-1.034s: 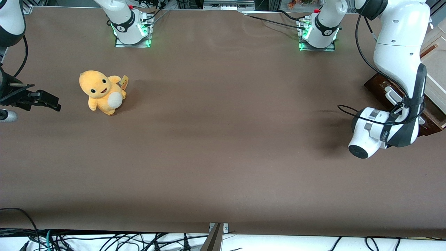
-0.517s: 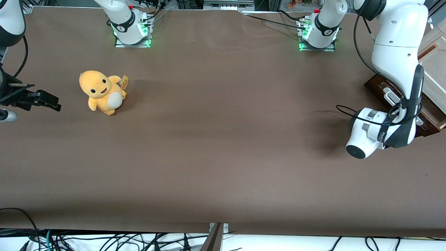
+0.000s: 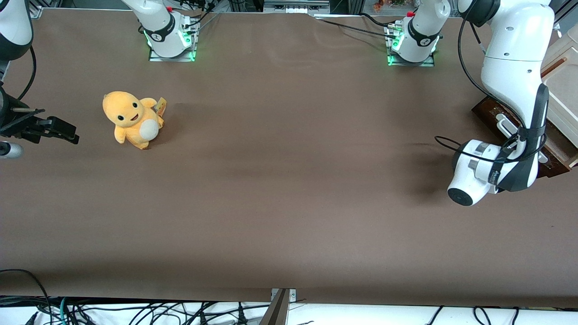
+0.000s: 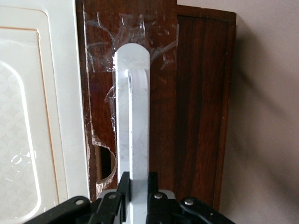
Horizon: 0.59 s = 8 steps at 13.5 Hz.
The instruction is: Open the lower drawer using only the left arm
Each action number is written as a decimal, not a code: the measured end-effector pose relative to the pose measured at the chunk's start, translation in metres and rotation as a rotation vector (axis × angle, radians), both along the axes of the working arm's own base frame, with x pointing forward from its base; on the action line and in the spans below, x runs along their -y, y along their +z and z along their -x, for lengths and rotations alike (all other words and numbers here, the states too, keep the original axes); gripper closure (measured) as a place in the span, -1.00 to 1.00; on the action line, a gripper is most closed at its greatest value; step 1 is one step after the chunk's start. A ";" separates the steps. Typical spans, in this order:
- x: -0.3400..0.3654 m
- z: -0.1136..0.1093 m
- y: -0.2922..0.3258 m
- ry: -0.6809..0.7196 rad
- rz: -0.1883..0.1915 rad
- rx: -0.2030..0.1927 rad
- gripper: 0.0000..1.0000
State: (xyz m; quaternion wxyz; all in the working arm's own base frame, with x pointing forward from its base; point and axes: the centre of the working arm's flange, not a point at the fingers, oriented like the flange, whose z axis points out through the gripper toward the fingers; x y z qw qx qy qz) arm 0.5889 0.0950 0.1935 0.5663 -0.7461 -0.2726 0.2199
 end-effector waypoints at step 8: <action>0.006 -0.009 0.008 -0.036 0.062 -0.041 -0.87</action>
